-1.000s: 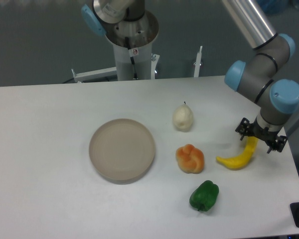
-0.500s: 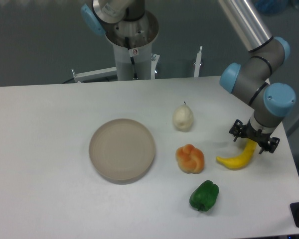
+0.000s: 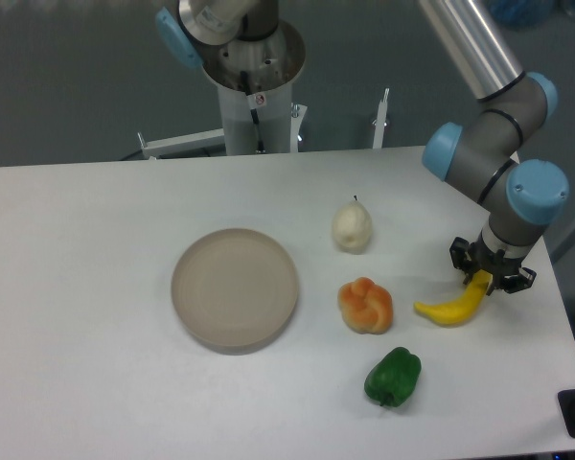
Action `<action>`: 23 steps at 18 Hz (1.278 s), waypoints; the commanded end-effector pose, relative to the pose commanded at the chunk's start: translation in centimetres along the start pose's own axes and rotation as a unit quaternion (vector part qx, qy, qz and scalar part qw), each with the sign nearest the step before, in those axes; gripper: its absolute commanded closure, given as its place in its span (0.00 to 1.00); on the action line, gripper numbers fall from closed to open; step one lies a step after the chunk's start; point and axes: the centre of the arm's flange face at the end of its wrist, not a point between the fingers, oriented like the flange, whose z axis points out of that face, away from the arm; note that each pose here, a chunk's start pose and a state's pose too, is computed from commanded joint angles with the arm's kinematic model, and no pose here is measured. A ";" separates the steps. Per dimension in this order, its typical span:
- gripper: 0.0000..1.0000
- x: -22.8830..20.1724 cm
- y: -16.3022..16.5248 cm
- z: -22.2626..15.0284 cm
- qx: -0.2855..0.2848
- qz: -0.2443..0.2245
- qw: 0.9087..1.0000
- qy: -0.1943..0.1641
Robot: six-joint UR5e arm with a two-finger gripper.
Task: Pick up the banana from the table
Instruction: 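Lift the grasped banana up off the table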
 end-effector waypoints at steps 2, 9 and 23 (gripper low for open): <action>0.64 0.0 0.0 -0.1 0.000 0.001 1.000 -0.002; 0.64 -1.2 -0.9 -4.9 0.012 0.005 0.999 -0.036; 0.64 1.2 -7.8 -15.5 0.076 0.048 0.992 -0.091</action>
